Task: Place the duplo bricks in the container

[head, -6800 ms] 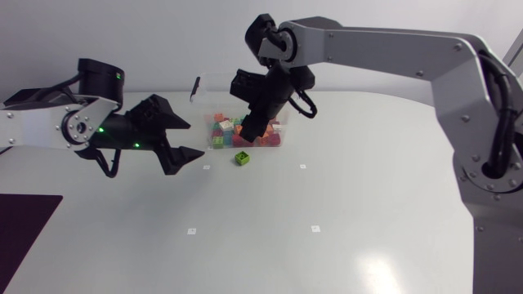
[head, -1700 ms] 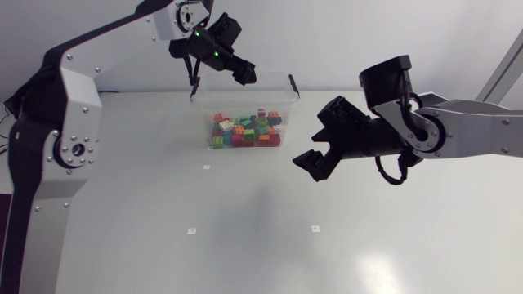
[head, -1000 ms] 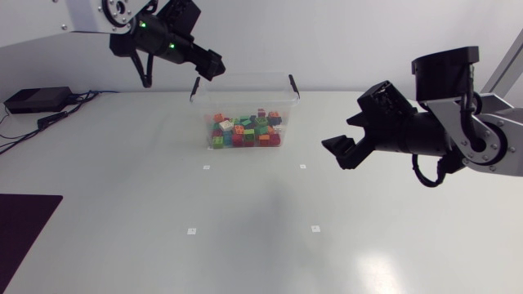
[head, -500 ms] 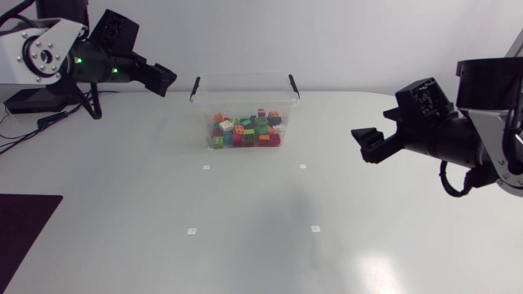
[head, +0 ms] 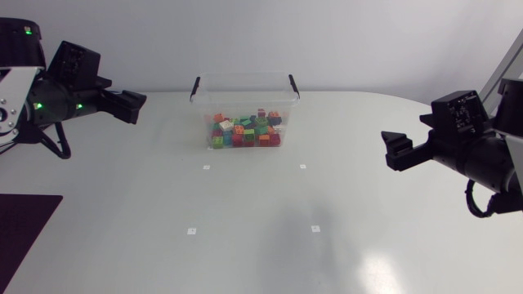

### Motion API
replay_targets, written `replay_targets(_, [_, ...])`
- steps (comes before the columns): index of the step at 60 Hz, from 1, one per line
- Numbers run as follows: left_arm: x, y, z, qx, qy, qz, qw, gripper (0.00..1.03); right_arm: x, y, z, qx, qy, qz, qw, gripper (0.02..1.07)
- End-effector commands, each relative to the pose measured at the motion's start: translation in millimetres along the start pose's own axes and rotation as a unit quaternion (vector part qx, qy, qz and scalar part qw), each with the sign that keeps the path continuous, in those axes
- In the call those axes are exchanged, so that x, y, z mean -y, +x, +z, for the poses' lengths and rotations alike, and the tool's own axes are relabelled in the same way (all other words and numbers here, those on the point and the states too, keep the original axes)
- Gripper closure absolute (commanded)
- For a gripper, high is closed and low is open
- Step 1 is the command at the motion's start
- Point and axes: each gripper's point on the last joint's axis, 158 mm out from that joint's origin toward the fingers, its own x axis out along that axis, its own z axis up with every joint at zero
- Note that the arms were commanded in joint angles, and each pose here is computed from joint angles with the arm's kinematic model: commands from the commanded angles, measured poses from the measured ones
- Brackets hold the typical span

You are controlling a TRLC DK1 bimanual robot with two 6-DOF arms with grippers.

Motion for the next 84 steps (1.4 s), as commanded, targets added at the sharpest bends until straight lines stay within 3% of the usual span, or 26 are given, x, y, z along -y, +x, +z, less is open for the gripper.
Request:
replay_targets(1, [-7,-12,-8,0.006,-0.006,0.017,1.000,0.04,6,-7,-11,0.002,-0.002,-0.016,1.000,0.07])
replay_targets(25, [-12,-45,-44,0.023,-0.025,0.054,0.998,0.04,24,-38,-31,0.032,0.000,-0.066,0.997,0.07])
replay_targets(36, [-15,-68,-53,0.069,-0.034,0.088,0.993,0.04,26,-51,-37,0.050,0.000,-0.082,0.995,0.07])
replay_targets(57, [-25,-97,-75,0.105,-0.110,0.129,0.980,0.04,26,-71,-48,0.087,-0.014,-0.110,0.990,0.07])
replay_targets(84, [-1,-122,-101,0.140,-0.106,0.139,0.975,0.04,17,-89,-66,0.117,-0.007,-0.122,0.986,0.07])
